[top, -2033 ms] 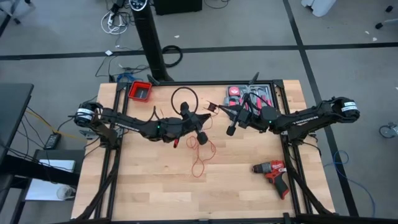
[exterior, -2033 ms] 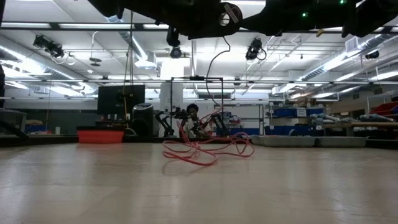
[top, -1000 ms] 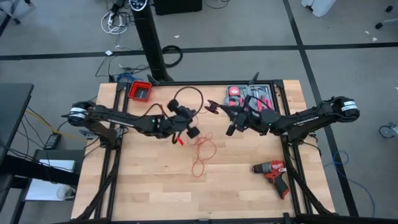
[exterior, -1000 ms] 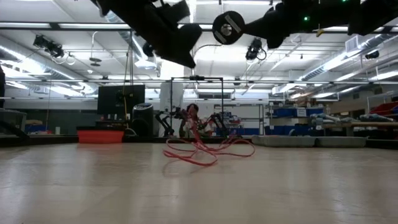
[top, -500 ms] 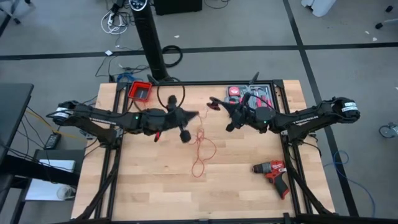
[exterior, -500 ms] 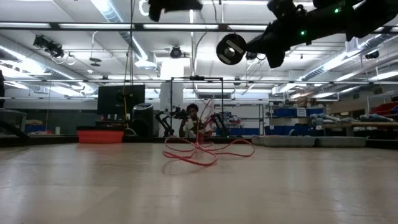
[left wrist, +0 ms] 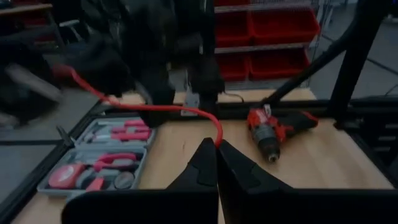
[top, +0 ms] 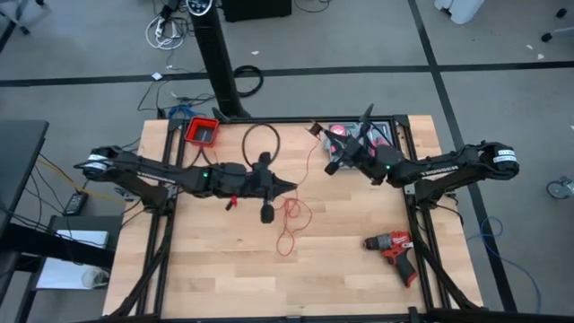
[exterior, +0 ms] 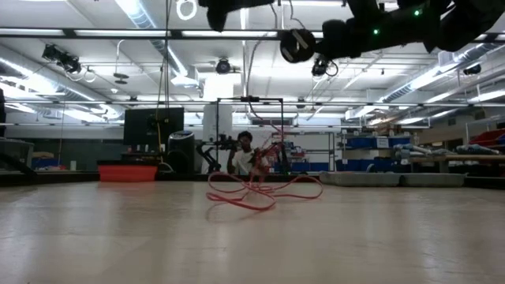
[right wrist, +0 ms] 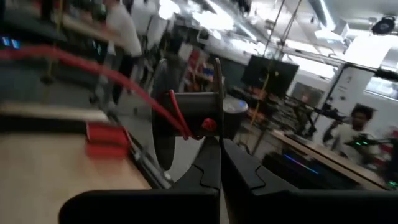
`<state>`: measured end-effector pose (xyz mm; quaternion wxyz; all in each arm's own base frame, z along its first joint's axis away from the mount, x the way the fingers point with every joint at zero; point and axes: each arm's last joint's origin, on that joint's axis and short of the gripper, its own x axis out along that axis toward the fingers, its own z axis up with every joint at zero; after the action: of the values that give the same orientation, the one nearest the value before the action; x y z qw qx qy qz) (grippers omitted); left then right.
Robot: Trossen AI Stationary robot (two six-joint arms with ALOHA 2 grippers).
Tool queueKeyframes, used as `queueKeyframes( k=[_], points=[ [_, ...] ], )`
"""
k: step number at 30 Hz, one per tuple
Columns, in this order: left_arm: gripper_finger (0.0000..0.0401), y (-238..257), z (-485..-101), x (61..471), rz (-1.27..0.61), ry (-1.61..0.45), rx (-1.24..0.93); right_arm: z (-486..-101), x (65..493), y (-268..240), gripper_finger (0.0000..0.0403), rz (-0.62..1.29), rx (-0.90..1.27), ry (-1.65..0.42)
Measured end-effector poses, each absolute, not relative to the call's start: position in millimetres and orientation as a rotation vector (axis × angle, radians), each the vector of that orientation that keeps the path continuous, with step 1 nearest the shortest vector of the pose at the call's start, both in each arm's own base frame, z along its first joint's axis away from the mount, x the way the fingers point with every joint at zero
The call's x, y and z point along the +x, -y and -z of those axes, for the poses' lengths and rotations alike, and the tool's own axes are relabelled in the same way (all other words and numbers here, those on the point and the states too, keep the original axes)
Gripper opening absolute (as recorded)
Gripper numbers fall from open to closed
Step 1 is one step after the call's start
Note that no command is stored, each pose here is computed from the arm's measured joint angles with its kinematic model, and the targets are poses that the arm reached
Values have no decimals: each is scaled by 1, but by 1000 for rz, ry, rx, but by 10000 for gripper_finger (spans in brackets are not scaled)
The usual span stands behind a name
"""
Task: Coil cords
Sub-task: Uncoil the red wire from the black spool
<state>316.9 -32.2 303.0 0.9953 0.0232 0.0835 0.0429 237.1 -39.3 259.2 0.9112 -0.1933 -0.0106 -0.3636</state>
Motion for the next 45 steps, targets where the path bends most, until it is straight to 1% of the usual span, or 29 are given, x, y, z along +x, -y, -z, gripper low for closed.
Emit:
queueKeyframes(
  k=[4, 9, 12, 16, 18, 24, 29, 32, 34, 37, 40, 43, 45],
  points=[
    [0, 34, -284, 334, -87, -178, 47, -260, 237, 36, 0, 734, -394, 40],
    [0, 34, -258, 345, -107, -281, 62, -261, 238, 32, 0, 715, -390, 55],
    [0, 32, -243, 345, -195, -385, 76, -263, 239, 24, 0, 647, -392, 90],
    [0, 27, -235, 339, -359, -479, 93, -264, 241, 12, 1, 531, -438, 110],
    [0, 24, -234, 333, -461, -515, 108, -264, 241, 8, 1, 505, -474, 106],
    [0, 17, -247, 314, -737, -523, 173, -259, 242, 1, 2, 505, -537, 39],
    [0, 18, -271, 299, -795, -442, 171, -247, 243, 1, 1, 474, -581, -88],
    [0, 22, -287, 293, -773, -368, 147, -241, 243, 4, 1, 473, -646, -161],
    [0, 26, -298, 291, -714, -318, 138, -240, 243, 9, 1, 504, -670, -193],
    [0, 35, -311, 292, -544, -234, 118, -240, 242, 18, 1, 587, -687, -235],
    [0, 46, -321, 295, -329, -137, 101, -239, 240, 27, 1, 656, -687, -267],
    [0, 55, -328, 297, -129, -63, 90, -239, 239, 35, 1, 697, -682, -281],
    [0, 59, -330, 297, -37, -35, 82, -240, 238, 39, 1, 717, -669, -277]
  ],
)
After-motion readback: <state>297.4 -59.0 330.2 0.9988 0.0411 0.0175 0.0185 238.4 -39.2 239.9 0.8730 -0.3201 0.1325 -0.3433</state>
